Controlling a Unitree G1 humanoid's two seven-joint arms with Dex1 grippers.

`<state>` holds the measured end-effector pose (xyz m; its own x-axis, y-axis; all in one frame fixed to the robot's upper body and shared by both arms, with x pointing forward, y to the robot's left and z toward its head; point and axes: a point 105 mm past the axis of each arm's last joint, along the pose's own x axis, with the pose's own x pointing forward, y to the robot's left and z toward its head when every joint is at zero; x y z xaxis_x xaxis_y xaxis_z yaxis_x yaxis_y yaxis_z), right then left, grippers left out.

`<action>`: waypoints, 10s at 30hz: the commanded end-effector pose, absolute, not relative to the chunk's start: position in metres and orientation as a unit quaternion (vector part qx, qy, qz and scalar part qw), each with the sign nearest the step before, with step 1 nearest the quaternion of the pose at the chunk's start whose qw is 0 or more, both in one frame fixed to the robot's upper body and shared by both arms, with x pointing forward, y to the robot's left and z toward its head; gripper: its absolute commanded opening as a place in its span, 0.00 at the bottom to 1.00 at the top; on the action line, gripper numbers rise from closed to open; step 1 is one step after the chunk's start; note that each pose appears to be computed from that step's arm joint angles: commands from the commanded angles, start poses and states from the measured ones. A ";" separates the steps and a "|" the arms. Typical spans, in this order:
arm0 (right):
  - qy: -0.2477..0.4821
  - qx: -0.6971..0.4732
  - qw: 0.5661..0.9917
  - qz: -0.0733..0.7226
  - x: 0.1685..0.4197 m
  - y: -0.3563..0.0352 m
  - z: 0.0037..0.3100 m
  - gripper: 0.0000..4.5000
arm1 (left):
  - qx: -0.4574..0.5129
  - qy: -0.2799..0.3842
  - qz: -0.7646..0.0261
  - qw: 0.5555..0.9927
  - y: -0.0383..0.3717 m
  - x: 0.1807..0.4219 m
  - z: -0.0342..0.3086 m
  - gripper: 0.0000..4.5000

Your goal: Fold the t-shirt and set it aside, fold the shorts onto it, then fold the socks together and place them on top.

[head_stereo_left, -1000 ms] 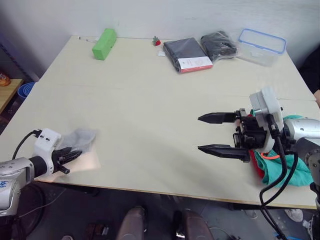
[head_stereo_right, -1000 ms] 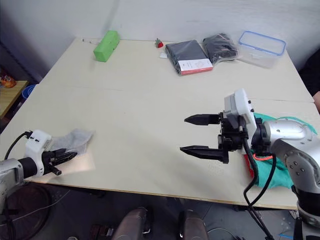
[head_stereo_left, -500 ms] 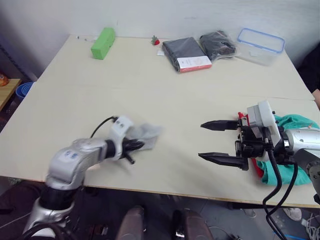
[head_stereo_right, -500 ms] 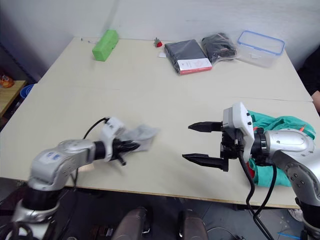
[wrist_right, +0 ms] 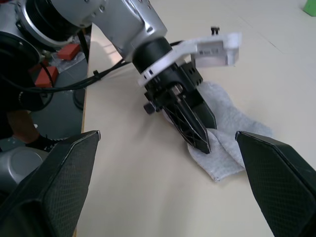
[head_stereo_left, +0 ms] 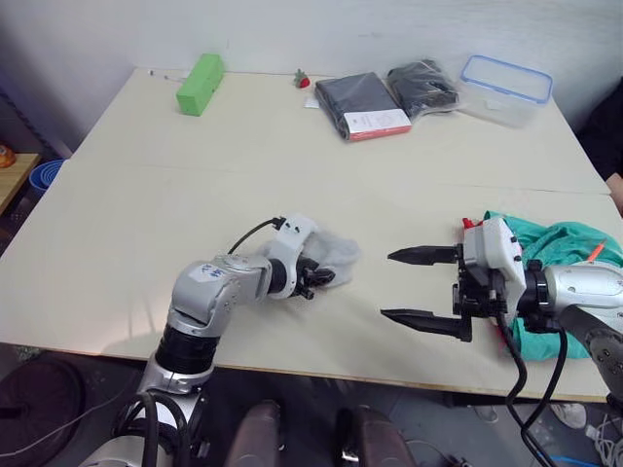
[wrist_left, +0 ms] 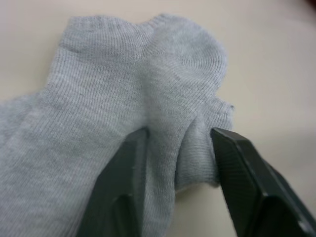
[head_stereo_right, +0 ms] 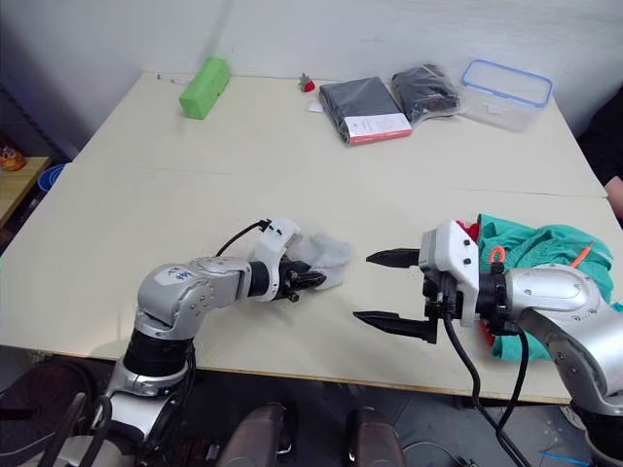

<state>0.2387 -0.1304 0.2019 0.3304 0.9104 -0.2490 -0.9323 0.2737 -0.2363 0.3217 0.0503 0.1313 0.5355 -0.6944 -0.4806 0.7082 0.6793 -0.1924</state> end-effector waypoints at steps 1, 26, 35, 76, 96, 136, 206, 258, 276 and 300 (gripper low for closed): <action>0.020 -0.212 0.792 0.572 0.239 -0.127 0.197 1.00 | 0.027 0.222 -0.429 0.875 0.065 0.310 0.162 0.74; -0.002 -0.341 0.778 0.527 0.289 -0.077 0.125 0.56 | 0.182 0.208 -0.456 0.846 0.171 0.374 0.150 1.00; -0.009 -0.351 0.787 0.507 0.302 -0.069 0.117 0.56 | 0.200 0.216 -0.458 0.839 0.162 0.386 0.143 1.00; -0.017 -0.415 0.712 0.567 0.270 -0.121 0.119 0.26 | 0.208 0.279 -0.559 0.752 0.160 0.302 0.111 0.29; 0.186 -0.117 0.817 0.533 0.306 -0.113 0.158 0.98 | 0.014 0.336 -0.508 0.793 0.162 0.233 0.120 0.94; 0.196 0.033 0.833 0.517 0.310 -0.087 0.175 0.01 | -0.073 0.325 -0.546 0.769 0.127 0.216 0.135 0.00; 0.074 -0.270 0.834 0.475 0.314 -0.101 0.140 0.00 | 0.236 0.253 -0.508 0.789 0.149 0.292 0.100 0.01; 0.098 -0.388 0.718 0.569 0.303 -0.074 0.086 0.00 | 0.198 0.311 -0.421 0.829 0.178 0.272 0.092 0.01; 0.076 -0.369 0.726 0.575 0.311 -0.063 0.091 0.00 | -0.199 0.299 -0.297 0.885 0.206 0.247 0.112 0.97; 0.070 -0.368 0.734 0.567 0.310 -0.064 0.097 0.00 | -0.273 0.335 -0.316 0.844 0.151 0.266 0.089 0.39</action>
